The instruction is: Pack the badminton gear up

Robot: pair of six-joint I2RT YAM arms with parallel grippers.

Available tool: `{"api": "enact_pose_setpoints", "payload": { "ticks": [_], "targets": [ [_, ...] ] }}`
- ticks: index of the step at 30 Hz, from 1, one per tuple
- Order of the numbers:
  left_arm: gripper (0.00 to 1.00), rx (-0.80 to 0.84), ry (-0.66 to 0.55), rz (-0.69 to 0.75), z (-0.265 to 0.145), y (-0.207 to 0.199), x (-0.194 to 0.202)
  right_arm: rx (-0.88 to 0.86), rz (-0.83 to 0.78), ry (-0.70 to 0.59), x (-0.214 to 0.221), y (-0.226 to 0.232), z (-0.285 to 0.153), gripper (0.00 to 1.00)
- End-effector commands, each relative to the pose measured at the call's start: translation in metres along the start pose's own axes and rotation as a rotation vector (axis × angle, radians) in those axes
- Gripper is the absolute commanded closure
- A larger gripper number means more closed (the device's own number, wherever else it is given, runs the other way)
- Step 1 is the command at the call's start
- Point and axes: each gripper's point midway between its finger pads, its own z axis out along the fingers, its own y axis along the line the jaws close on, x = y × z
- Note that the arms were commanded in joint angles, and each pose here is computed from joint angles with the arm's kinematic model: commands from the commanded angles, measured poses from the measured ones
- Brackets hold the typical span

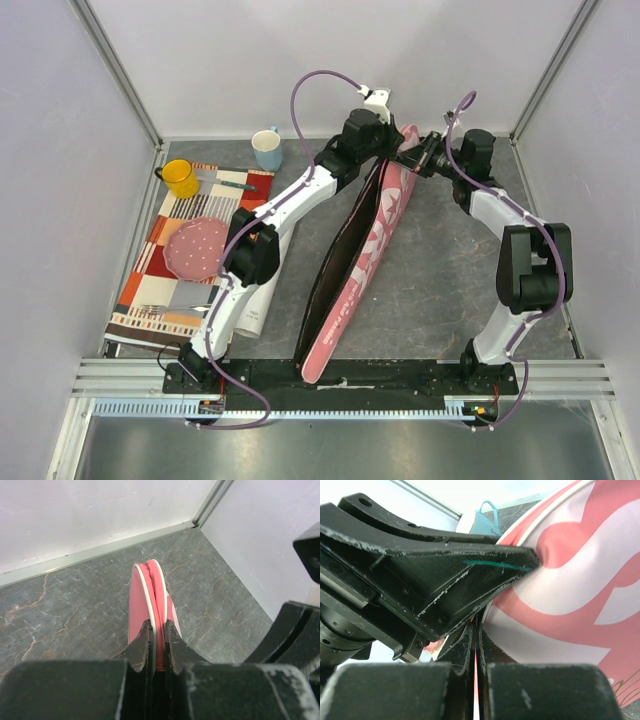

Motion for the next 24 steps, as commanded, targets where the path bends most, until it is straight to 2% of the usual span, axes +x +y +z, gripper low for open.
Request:
{"api": "enact_pose_setpoints", "payload": {
  "ticks": [1,6,12,16,22,24],
  "targets": [
    [0.98,-0.069,-0.165,0.070,0.002,0.002,-0.055,-0.039,-0.069,-0.004,0.018,0.043,0.000,1.00],
    [0.98,-0.131,-0.194,0.088,-0.002,0.008,-0.065,-0.042,-0.047,0.012,0.072,0.058,-0.011,1.00],
    [0.98,-0.162,-0.219,0.090,-0.007,0.010,-0.075,-0.111,-0.035,0.027,0.113,0.082,-0.029,1.00],
    [0.98,-0.210,-0.232,0.098,-0.009,0.019,-0.077,-0.120,-0.014,0.107,0.158,0.095,-0.048,1.00],
    [0.98,-0.240,-0.308,0.106,-0.009,0.026,-0.093,-0.081,-0.048,0.294,0.270,0.115,-0.093,1.00],
    [0.98,-0.240,-0.324,0.128,-0.009,0.027,-0.096,-0.084,-0.046,0.321,0.294,0.118,-0.110,1.00]
  ]
}}
